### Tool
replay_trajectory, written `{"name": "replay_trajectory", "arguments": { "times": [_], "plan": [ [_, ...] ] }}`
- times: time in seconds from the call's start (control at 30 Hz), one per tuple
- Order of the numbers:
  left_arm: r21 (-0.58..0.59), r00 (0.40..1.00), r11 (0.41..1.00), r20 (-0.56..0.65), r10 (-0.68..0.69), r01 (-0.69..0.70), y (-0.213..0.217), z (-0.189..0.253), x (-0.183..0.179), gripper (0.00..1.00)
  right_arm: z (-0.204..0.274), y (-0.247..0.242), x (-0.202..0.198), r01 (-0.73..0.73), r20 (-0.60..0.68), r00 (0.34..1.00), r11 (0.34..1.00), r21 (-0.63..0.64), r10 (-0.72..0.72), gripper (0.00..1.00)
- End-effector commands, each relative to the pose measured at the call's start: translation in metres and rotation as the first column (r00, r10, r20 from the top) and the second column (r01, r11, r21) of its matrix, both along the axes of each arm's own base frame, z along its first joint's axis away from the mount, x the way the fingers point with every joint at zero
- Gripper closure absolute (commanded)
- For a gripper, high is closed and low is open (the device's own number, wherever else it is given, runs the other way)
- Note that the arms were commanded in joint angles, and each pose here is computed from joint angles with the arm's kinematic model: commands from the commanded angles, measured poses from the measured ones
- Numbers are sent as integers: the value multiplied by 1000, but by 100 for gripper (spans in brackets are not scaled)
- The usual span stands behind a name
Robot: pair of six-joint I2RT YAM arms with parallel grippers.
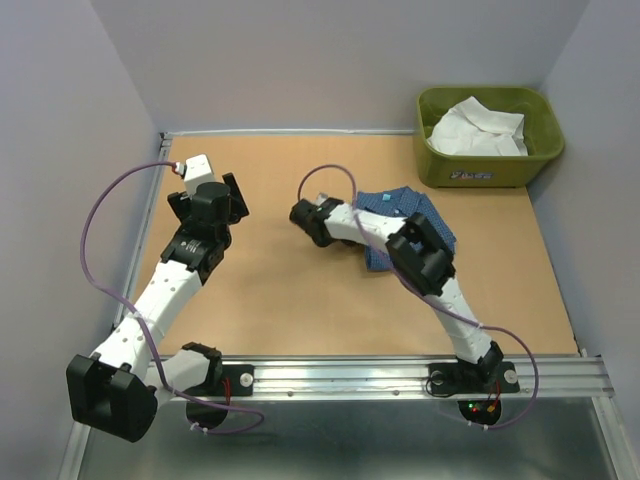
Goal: Fold and stack the long sleeve shirts
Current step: Fold the shirt
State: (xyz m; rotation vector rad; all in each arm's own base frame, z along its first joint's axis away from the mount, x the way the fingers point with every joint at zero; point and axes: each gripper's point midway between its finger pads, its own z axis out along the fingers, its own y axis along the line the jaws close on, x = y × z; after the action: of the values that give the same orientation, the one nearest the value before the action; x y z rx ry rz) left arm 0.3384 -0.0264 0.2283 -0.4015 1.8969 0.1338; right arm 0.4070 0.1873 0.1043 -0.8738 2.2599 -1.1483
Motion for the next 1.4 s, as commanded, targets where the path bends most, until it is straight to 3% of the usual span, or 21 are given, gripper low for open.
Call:
{"name": "replay_trajectory", "arguments": {
  "times": [0.0,0.27,0.4,0.43,0.5,0.6,0.63,0.8,0.9,1.0,1.03,1.13,1.17,1.23,1.37],
  "plan": [
    [-23,997,999,58,47,-46,9,14,0,1,-24,44,-32,-42,-22,999,999,1,42,100],
    [-50,992,995,91,90,-86,21,22,-5,1,-59,114,-72,-146,-111,981,985,95,156,97],
    [-59,988,992,105,115,-110,27,25,-7,1,-69,135,-85,-149,-167,969,971,187,181,77],
    [-60,987,992,107,120,-114,28,25,-7,1,-64,146,-89,-152,-176,965,959,238,196,65],
    [-62,986,991,109,125,-119,30,26,-8,1,-55,160,-94,-151,-189,957,936,317,218,58],
    [-63,985,990,113,133,-126,32,27,-8,1,-29,191,-108,-137,-215,935,848,512,281,37],
    [-66,984,990,116,132,-125,32,27,-8,1,-19,196,-108,-136,-204,935,824,549,290,34],
    [-66,985,992,122,118,-111,31,29,-8,1,43,206,-117,-151,-117,940,698,700,321,34],
    [-64,986,992,124,112,-105,31,29,-8,1,56,194,-115,-123,-95,951,639,759,296,34],
    [-63,986,993,124,110,-103,31,28,-7,1,42,166,-98,-58,-97,973,626,778,211,41],
    [-61,987,993,120,108,-101,30,27,-6,1,50,159,-85,-59,-63,981,587,807,184,45],
    [-61,989,994,113,98,-91,28,25,-4,1,23,140,-80,-24,-80,985,587,809,151,54],
    [-60,990,994,107,95,-89,27,23,-3,1,25,144,-73,-45,-45,988,555,831,148,57],
    [-53,991,995,98,88,-83,27,21,-2,1,5,142,-70,-39,-49,989,556,831,142,64],
    [-52,992,995,90,87,-82,26,17,-1,1,-19,157,-65,-39,-68,982,538,842,177,66]
  ]
}}
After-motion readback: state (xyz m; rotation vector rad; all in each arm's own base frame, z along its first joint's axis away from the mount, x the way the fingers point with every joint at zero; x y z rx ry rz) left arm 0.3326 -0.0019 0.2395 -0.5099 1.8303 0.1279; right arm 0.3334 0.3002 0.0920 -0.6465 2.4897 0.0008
